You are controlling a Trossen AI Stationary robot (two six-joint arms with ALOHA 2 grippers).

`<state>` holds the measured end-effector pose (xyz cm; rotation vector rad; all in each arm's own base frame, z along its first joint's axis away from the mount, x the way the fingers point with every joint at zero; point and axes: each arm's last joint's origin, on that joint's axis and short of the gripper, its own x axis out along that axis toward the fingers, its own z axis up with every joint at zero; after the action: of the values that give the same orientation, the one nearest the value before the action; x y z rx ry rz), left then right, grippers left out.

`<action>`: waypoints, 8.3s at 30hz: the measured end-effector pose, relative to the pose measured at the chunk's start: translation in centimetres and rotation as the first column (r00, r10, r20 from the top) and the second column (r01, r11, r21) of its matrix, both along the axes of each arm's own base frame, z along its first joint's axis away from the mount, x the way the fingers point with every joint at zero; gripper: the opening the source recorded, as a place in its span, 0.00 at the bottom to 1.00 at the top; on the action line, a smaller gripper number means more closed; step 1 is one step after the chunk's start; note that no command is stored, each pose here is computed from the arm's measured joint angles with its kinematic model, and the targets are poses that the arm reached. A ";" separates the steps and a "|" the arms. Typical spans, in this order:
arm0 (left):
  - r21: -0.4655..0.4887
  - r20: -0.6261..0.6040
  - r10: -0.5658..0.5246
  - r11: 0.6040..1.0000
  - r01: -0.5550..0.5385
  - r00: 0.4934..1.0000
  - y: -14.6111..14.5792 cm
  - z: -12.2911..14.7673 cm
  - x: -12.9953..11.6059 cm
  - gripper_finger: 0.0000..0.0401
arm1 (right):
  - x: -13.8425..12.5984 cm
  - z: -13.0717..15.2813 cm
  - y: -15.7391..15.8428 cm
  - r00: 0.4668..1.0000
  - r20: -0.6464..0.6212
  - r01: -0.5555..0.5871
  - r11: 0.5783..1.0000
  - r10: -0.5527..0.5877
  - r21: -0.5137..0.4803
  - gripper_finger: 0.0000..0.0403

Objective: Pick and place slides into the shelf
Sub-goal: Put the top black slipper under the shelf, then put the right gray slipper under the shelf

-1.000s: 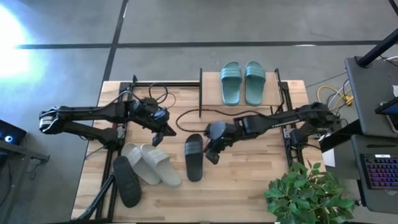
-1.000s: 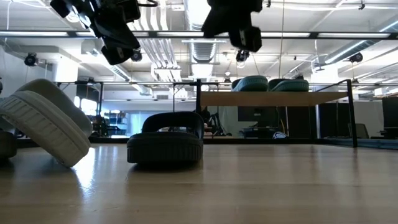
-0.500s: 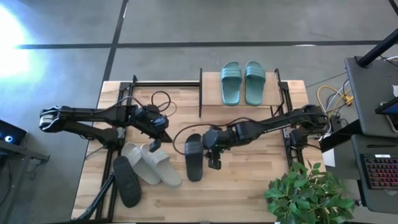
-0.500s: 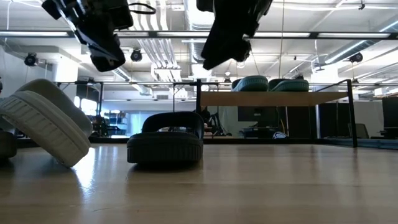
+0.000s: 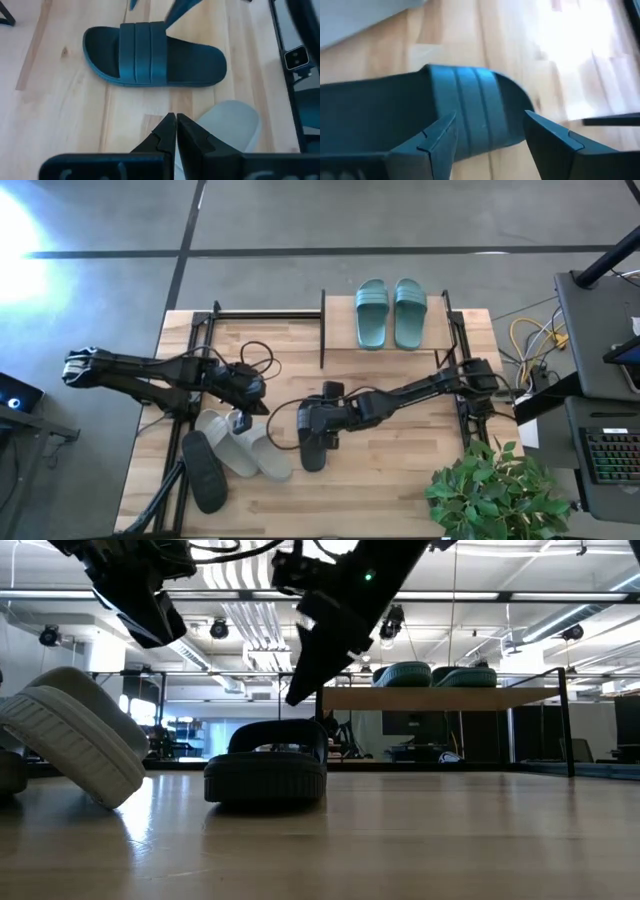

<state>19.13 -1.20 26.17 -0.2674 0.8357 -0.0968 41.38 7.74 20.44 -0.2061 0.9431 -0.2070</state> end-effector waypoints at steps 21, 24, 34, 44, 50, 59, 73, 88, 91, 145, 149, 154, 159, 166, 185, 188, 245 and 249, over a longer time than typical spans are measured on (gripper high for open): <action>0.041 -0.115 0.023 0.999 -0.019 0.993 -0.5 -1.7 -1.3 0.00 | -0.1 -1.1 2.1 0.995 -0.041 -0.095 0.995 0.094 -0.033 0.52; 0.035 -0.128 0.033 0.999 -0.029 0.991 -0.5 -2.1 -1.3 0.00 | 0.0 -1.8 1.8 0.994 -0.038 -0.104 0.994 0.102 -0.045 0.52; 0.031 -0.132 0.044 0.999 -0.040 0.990 -0.5 -2.3 -1.3 0.00 | 0.6 -4.4 1.4 0.989 -0.096 -0.130 0.978 0.115 -0.161 0.52; 0.032 -0.132 0.045 0.999 -0.042 0.990 -0.5 -2.3 -1.3 0.00 | 1.1 -3.0 0.8 0.996 -0.077 -0.058 0.965 0.040 -0.255 0.26; 0.032 -0.132 0.046 0.999 -0.042 0.990 -0.5 -2.3 -1.3 0.00 | 0.2 -3.2 0.5 0.991 -0.122 0.031 0.973 -0.060 -0.228 0.04; 0.031 -0.119 0.047 0.999 -0.043 0.992 -0.5 -2.3 -1.2 0.00 | -0.4 -1.8 0.6 0.991 -0.089 0.075 0.968 -0.099 -0.240 0.02; 0.013 -0.102 0.065 0.998 -0.064 0.993 -0.5 -2.1 -1.1 0.00 | 0.0 -1.7 1.4 0.938 -0.239 -0.320 0.894 0.252 -0.314 0.36; -0.002 -0.107 0.083 0.996 -0.084 0.991 -0.5 -2.2 -1.1 0.00 | 2.5 -3.6 1.8 0.878 -0.255 -0.479 0.741 0.405 -0.471 0.50; -0.002 -0.107 0.084 0.996 -0.085 0.991 -0.5 -2.2 -1.1 0.00 | 2.8 -3.4 1.6 0.891 -0.226 -0.453 0.740 0.393 -0.497 0.47; 0.034 -0.100 0.077 0.997 -0.074 0.992 -0.5 -2.2 -1.1 0.00 | -0.1 -4.8 -8.2 0.900 -0.357 -0.036 0.773 -0.251 -0.633 0.02; 0.033 -0.100 0.078 0.997 -0.075 0.992 -0.5 -2.2 -1.1 0.00 | 0.3 -4.6 -11.7 0.885 -0.378 -0.048 0.756 -0.271 -0.653 0.02; 0.032 -0.101 0.079 0.997 -0.076 0.992 -0.5 -2.2 -1.1 0.00 | 0.0 -4.6 -14.2 0.864 -0.394 -0.024 0.756 -0.313 -0.654 0.05; 0.032 -0.101 0.079 0.997 -0.076 0.992 -0.5 -2.2 -1.1 0.00 | 0.0 -4.6 -14.3 0.870 -0.356 0.033 0.761 -0.340 -0.647 0.12; 0.034 -0.100 0.081 0.996 -0.078 0.992 -0.5 -2.2 -1.1 0.00 | 0.0 -4.7 -13.6 0.874 -0.362 0.021 0.768 -0.325 -0.640 0.24; 0.038 -0.100 0.085 0.996 -0.082 0.991 -0.4 -2.2 -1.1 0.00 | -1.6 -2.8 -8.6 0.887 -0.334 0.053 0.789 -0.318 -0.612 0.39; 0.038 -0.100 0.085 0.996 -0.082 0.991 -0.4 -2.2 -1.1 0.00 | -1.4 -1.6 -6.3 0.919 -0.302 0.090 0.882 -0.252 -0.462 0.39; -0.061 0.168 0.221 0.975 -0.213 0.961 -2.5 4.2 -8.5 0.00 | 13.0 -2.1 2.0 0.967 0.173 -0.188 0.982 0.188 -0.017 0.45; -0.055 0.165 0.218 0.976 -0.212 0.962 -2.5 4.1 -8.5 0.00 | 12.7 -1.3 1.9 0.972 0.131 -0.194 0.981 0.196 -0.028 0.45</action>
<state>10.65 -3.73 30.22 -0.3776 0.6314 0.0678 54.06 9.68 19.14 -0.2938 0.7834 -0.0453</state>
